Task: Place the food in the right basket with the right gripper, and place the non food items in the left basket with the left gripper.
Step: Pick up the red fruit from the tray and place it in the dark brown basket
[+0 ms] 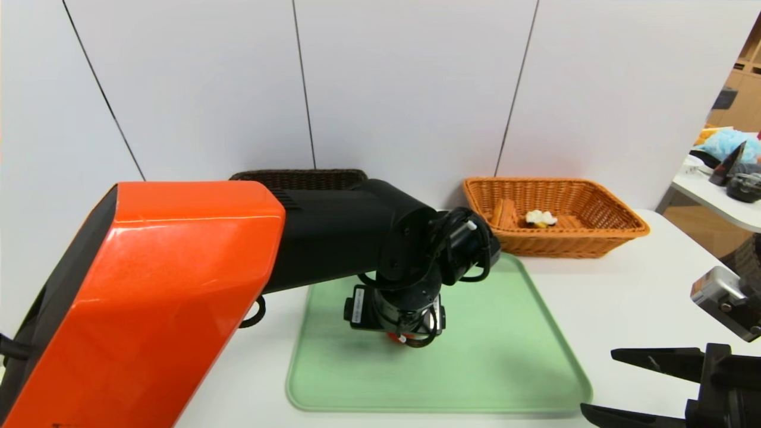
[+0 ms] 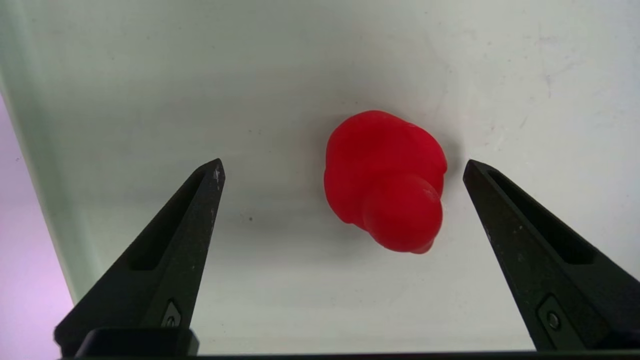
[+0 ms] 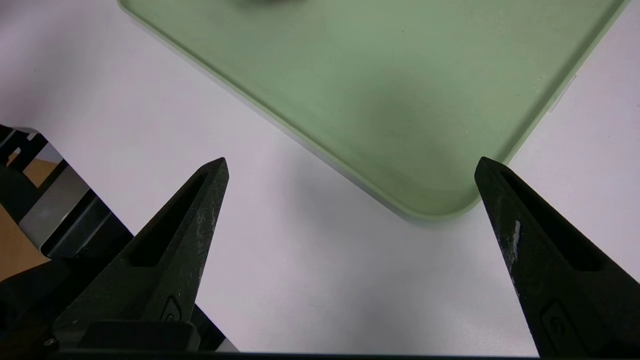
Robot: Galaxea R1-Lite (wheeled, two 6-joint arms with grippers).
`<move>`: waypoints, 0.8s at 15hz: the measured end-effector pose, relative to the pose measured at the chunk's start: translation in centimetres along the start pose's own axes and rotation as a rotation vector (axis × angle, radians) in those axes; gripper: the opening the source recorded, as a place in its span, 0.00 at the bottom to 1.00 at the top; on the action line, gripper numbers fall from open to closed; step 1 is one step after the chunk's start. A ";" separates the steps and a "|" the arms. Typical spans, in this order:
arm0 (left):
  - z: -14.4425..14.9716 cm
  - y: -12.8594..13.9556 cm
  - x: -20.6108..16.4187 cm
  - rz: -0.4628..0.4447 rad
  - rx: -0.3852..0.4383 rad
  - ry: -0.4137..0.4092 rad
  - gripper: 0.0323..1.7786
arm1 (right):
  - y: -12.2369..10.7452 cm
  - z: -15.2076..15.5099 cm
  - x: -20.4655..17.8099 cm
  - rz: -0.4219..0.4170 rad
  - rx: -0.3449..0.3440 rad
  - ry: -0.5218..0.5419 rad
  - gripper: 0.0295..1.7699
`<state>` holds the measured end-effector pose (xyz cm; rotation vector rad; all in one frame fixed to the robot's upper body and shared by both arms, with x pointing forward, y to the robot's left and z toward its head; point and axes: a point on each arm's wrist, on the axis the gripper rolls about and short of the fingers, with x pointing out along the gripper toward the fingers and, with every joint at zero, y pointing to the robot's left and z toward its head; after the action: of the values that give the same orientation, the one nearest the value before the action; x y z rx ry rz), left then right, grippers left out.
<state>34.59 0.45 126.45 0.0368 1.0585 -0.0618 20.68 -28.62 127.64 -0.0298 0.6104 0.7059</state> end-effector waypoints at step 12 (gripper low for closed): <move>0.0 -0.1 0.1 -0.003 0.008 0.005 0.86 | 0.0 0.0 0.0 0.000 -0.001 -0.002 0.96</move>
<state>34.59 0.40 126.35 0.0427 1.0634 -0.0683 20.69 -28.61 127.69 -0.0297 0.6082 0.7059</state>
